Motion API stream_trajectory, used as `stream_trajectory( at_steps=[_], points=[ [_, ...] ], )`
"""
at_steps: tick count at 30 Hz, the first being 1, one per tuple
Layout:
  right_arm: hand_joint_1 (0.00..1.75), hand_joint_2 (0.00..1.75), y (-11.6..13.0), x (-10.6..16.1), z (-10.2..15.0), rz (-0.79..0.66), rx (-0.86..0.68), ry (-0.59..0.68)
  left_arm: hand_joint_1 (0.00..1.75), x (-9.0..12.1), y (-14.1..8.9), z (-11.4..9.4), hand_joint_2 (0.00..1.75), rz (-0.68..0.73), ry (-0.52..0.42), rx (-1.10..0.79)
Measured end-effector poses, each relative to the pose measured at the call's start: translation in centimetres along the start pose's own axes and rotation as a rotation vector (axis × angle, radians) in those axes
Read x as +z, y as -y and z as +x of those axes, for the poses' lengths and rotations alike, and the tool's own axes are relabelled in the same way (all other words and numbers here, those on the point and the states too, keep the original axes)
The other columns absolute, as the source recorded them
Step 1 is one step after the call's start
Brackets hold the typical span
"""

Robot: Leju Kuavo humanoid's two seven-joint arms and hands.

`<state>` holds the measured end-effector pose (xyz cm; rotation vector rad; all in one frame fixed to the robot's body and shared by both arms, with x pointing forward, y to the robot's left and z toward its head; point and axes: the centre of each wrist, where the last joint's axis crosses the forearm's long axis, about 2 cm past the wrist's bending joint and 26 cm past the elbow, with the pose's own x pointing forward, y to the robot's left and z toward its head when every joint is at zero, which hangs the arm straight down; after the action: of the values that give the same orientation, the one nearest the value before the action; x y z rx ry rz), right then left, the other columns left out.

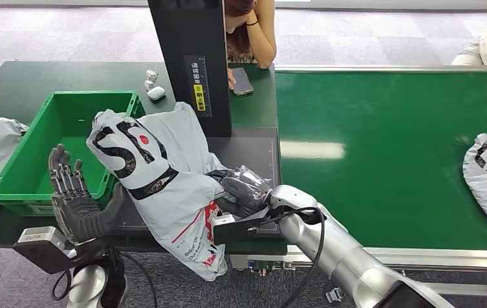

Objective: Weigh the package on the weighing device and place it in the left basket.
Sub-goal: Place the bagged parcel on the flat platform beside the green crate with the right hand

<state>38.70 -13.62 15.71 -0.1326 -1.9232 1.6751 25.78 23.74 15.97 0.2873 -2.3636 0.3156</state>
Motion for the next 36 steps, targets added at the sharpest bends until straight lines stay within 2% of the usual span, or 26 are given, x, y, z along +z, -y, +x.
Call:
stream_trajectory(
  at_steps=[6, 16, 21, 24, 27, 31, 34, 36],
  points=[
    [1.75, 1.75, -0.2, -0.5, 0.0, 0.062, 0.022, 0.002, 0.00, -0.6, -0.2, 1.0, 1.75, 0.032, 0.042, -0.003],
    [1.75, 1.75, -0.5, -0.6, -0.1, 0.094, 0.029, -0.001, 0.00, -0.9, -0.2, 1.5, 1.75, 0.043, 0.060, 0.000],
    [1.75, 1.75, -0.4, -0.7, -0.3, 0.155, 0.042, -0.050, 0.00, -1.2, -0.5, 2.3, 1.75, 0.114, 0.089, -0.039],
    [1.75, 1.75, -0.2, -1.0, -0.5, 0.179, 0.121, -0.133, 0.00, -1.4, -0.8, 2.9, 1.75, 0.155, 0.108, -0.065],
    [1.75, 1.75, 0.3, -1.2, -1.1, 0.151, 0.287, -0.271, 0.00, -1.3, -1.1, 3.5, 1.75, 0.185, 0.123, -0.082],
    [1.75, 1.75, 0.9, -0.9, -1.9, 0.003, 0.443, -0.439, 0.00, -0.9, -1.2, 3.7, 1.75, 0.186, 0.117, -0.085],
    [1.75, 1.75, 1.3, -0.4, -2.6, -0.144, 0.463, -0.606, 0.00, -0.8, -1.0, 3.8, 1.75, 0.174, 0.120, -0.091],
    [1.75, 1.75, 1.7, 0.0, -3.2, -0.180, 0.460, -0.688, 0.00, -0.7, -0.9, 3.7, 1.75, 0.168, 0.119, -0.093]
  ],
)
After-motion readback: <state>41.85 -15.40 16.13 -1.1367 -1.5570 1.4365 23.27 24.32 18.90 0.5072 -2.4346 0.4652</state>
